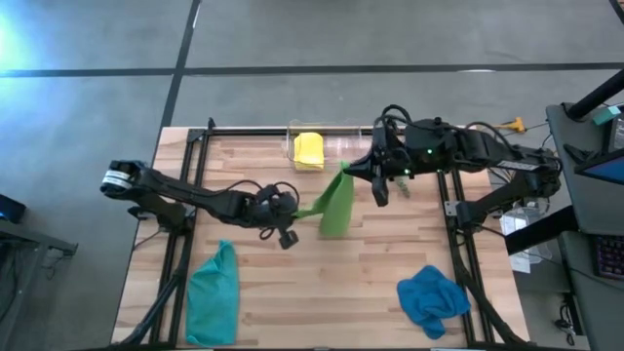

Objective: Fold microfiber towels
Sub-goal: Fold the green microfiber towel

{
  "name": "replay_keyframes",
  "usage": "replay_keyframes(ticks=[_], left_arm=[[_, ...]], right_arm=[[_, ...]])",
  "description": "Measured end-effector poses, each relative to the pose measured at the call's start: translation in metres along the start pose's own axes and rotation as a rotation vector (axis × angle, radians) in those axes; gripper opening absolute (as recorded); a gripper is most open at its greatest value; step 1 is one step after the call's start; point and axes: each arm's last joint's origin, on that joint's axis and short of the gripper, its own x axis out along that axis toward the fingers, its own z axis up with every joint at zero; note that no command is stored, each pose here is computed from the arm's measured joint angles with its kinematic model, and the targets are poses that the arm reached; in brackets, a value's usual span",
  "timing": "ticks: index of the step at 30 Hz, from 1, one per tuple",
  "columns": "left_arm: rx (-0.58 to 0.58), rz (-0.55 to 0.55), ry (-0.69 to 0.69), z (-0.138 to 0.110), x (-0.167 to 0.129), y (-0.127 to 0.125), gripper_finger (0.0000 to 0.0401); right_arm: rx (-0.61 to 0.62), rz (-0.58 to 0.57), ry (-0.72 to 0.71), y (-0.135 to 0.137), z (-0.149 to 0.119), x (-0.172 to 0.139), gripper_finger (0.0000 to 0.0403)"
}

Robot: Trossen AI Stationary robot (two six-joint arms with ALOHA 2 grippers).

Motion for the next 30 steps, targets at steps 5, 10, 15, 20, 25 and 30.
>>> replay_keyframes(ticks=[5, 10, 15, 20, 25, 30], left_arm=[[0.059, 0.032, 0.065, -0.002, -0.046, 0.020, 0.0000], [0.024, 0.003, -0.038, 0.004, -0.101, 0.041, 0.0000], [0.010, -0.001, -0.194, 0.009, -0.144, 0.059, 0.0000], [-0.022, -0.028, -0.252, 0.013, -0.162, 0.065, 0.0000], [-0.057, -0.188, -0.155, 0.013, -0.154, 0.056, 0.0000], [-0.064, -0.387, 0.022, 0.007, -0.140, 0.031, 0.0000]], right_arm=[[-0.029, -0.047, 0.133, -0.005, -0.013, -0.012, 0.0009], [-0.055, -0.056, 0.140, -0.007, -0.015, -0.027, 0.0009], [-0.090, -0.139, 0.090, -0.011, -0.013, -0.042, 0.0009], [-0.047, -0.155, 0.099, -0.011, -0.015, -0.049, 0.0009], [0.016, -0.114, 0.161, 0.000, -0.030, -0.044, 0.0009], [0.096, -0.065, 0.285, 0.022, -0.063, -0.029, 0.0009]])
